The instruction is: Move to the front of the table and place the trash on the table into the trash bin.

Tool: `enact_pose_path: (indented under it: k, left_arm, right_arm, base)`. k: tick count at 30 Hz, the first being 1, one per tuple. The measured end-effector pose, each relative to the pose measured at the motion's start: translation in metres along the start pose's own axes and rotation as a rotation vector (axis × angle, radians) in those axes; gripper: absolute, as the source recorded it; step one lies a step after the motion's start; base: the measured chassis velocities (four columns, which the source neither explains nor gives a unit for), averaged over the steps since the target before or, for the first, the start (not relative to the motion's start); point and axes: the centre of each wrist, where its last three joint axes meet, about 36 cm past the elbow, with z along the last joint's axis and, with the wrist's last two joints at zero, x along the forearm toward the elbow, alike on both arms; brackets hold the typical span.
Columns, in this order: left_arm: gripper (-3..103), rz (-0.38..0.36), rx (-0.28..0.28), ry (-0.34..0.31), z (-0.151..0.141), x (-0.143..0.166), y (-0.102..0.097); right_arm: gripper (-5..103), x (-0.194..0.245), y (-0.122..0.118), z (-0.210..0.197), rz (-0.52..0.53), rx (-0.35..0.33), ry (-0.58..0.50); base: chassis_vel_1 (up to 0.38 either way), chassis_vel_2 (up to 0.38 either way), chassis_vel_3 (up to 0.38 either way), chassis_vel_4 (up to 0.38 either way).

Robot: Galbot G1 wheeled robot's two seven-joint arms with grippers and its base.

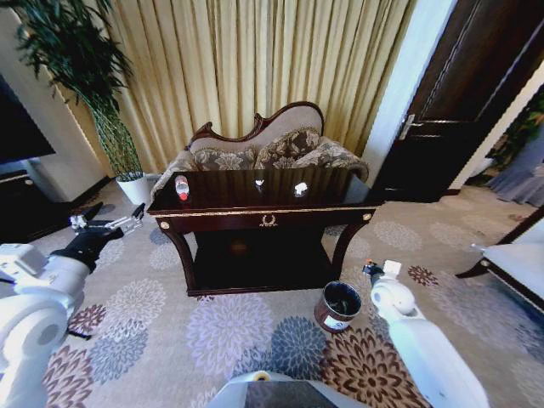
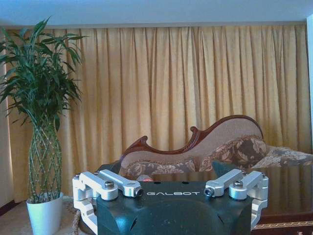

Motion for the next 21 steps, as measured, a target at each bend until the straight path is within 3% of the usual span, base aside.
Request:
enact_pose_path:
  k: [7,15,17,19,21]
  left_arm:
    - [100,0.003,-0.005,-0.001,-0.001,-0.003,0.002]
    - [100,-0.001,0.010,0.002,0.005,-0.008,-0.002]
    - [100,-0.001,0.010,0.003,0.006,-0.009,-0.002]
    - [100,-0.001,0.009,0.001,0.006,-0.010,-0.002]
    - [100,0.000,0.008,-0.001,0.006,-0.011,-0.002]
  right_arm:
    - [0,-0.006,0.017,0.021,-0.013,-0.002,0.005]
    - [32,-0.017,0.024,0.026,-0.009,-0.003,-0.039]
    - [32,-0.017,0.023,0.026,-0.010,-0.002,-0.041]
    - [48,-0.019,0.020,0.024,-0.006,0.005,-0.069]
    - [48,-0.018,0.019,0.022,-0.005,0.004,-0.079]
  base:
    - [0.000,0.000,0.000,0.000]
    - [0.000,0.000,0.000,0.000]
    - [0.000,0.000,0.000,0.000]
    - [0.000,0.000,0.000,0.000]
    - [0.000,0.000,0.000,0.000]
